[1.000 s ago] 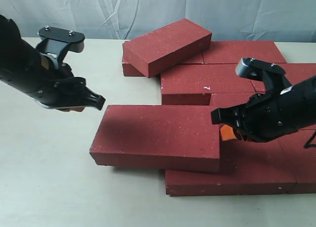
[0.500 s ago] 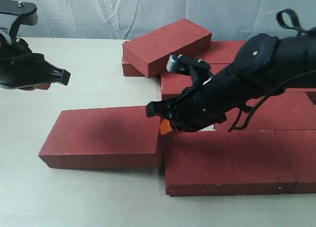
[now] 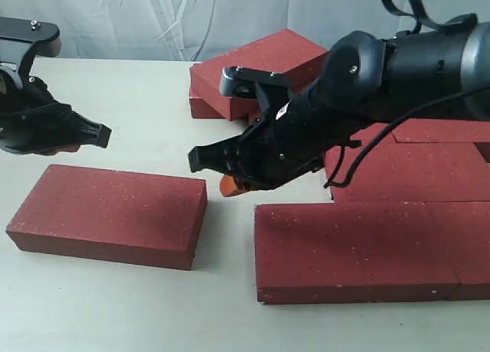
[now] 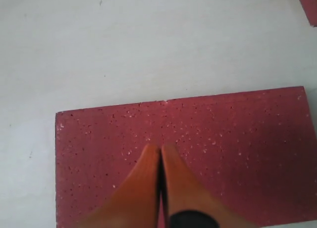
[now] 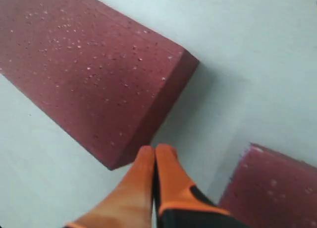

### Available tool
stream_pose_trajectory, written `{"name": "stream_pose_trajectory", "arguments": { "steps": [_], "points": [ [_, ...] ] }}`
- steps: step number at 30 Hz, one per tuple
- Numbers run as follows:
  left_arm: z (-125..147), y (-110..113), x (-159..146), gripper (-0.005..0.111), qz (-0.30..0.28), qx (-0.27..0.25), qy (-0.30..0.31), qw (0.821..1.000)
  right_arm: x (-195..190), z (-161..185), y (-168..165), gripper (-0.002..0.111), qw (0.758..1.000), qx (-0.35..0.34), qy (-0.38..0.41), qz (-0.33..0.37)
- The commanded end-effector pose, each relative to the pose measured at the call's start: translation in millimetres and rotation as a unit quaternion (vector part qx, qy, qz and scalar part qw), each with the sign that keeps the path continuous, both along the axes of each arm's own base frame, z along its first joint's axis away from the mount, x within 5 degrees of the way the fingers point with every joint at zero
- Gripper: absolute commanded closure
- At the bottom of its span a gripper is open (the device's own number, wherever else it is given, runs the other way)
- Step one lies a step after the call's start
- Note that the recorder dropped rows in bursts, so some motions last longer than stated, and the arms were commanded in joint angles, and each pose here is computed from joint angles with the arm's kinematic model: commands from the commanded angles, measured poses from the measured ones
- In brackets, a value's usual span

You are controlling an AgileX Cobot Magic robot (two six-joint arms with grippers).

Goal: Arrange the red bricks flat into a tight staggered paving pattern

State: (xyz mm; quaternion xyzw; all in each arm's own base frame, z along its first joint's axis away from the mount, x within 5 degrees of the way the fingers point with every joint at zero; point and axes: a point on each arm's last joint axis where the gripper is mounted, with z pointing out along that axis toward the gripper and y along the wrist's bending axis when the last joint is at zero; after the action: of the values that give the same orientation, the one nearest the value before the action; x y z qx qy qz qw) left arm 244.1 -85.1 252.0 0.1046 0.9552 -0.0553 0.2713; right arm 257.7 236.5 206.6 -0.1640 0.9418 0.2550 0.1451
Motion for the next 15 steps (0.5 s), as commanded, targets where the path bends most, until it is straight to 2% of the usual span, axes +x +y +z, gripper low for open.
{"name": "stream_pose_trajectory", "arguments": {
  "steps": [1,9,15],
  "points": [
    [-10.0,0.0,-6.9,0.107,-0.01,-0.005,0.014,1.0,0.8,12.3,-31.6,0.109,0.997,-0.075,0.013,-0.012],
    [-35.8,-0.4,-19.3,0.107,-0.029,-0.002,0.076,0.997,-3.9,22.5,-92.3,0.109,0.991,-0.12,0.004,-0.052],
    [-51.3,-7.6,-12.5,0.107,-0.045,-0.008,0.12,0.992,-12.4,28.8,-135.9,0.109,0.985,-0.142,-0.021,-0.098]
  ]
}}
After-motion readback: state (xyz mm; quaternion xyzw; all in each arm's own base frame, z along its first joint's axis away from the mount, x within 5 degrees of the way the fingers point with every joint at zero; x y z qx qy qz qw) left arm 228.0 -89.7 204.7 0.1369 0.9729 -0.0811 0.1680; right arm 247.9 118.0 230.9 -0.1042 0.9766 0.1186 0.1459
